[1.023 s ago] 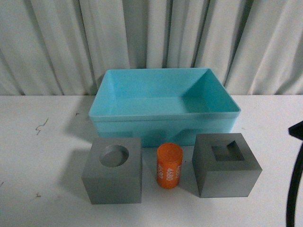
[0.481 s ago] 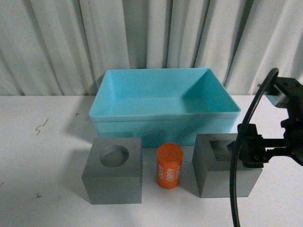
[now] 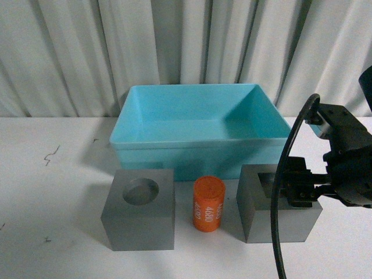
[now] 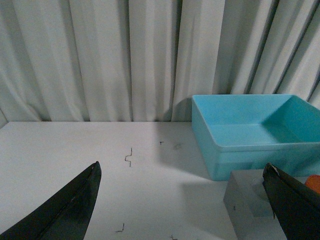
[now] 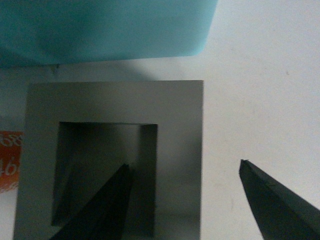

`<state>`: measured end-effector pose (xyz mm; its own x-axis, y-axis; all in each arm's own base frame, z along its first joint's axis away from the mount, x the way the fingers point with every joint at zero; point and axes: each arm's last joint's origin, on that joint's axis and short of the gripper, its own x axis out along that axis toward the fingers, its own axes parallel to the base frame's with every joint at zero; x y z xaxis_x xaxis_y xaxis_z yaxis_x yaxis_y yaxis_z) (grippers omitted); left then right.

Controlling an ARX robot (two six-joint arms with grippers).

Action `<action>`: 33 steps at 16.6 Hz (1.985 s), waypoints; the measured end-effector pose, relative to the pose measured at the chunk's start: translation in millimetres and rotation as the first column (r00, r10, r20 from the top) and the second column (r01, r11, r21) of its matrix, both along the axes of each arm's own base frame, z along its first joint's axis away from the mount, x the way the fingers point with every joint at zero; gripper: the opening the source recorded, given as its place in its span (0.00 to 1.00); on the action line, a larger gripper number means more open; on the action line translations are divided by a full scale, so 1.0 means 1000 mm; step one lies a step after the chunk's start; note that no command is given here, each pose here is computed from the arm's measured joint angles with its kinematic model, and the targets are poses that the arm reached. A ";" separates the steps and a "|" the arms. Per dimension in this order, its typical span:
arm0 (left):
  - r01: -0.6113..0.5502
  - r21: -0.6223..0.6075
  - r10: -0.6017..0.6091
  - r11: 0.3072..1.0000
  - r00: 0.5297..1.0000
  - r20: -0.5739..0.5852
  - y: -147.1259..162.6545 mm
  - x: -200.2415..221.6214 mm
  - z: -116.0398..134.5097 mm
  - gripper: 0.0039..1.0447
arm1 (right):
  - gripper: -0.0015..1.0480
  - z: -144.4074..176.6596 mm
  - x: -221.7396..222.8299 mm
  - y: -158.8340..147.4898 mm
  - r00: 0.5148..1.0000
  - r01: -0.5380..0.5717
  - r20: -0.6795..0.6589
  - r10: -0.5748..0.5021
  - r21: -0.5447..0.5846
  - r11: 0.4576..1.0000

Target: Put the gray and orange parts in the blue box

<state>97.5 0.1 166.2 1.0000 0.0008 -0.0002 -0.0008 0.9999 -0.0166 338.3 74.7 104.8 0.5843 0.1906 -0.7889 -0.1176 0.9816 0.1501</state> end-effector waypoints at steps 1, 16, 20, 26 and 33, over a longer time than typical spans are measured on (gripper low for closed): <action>0.000 0.000 0.000 1.000 1.000 0.000 0.000 0.000 0.000 0.94 | 0.58 0.000 -0.001 0.003 1.000 -0.002 -0.001 0.002 0.005 1.000; 0.000 0.000 0.000 1.000 1.000 0.000 0.000 0.000 0.000 0.94 | 0.18 0.196 -0.029 -0.048 0.834 -0.034 0.550 -0.049 0.140 0.990; 0.000 0.000 0.000 1.000 1.000 0.000 0.000 0.000 0.000 0.94 | 0.18 0.157 0.054 -0.023 0.883 -0.053 0.469 -0.010 0.122 0.991; 0.000 0.000 0.000 1.000 1.000 0.000 0.000 0.000 0.000 0.94 | 0.18 0.103 0.106 0.018 0.937 -0.002 0.347 -0.029 0.088 0.996; 0.000 0.000 0.000 1.000 1.000 0.000 0.000 0.000 0.000 0.94 | 0.18 0.078 0.118 0.025 0.954 0.090 0.285 -0.093 0.022 0.996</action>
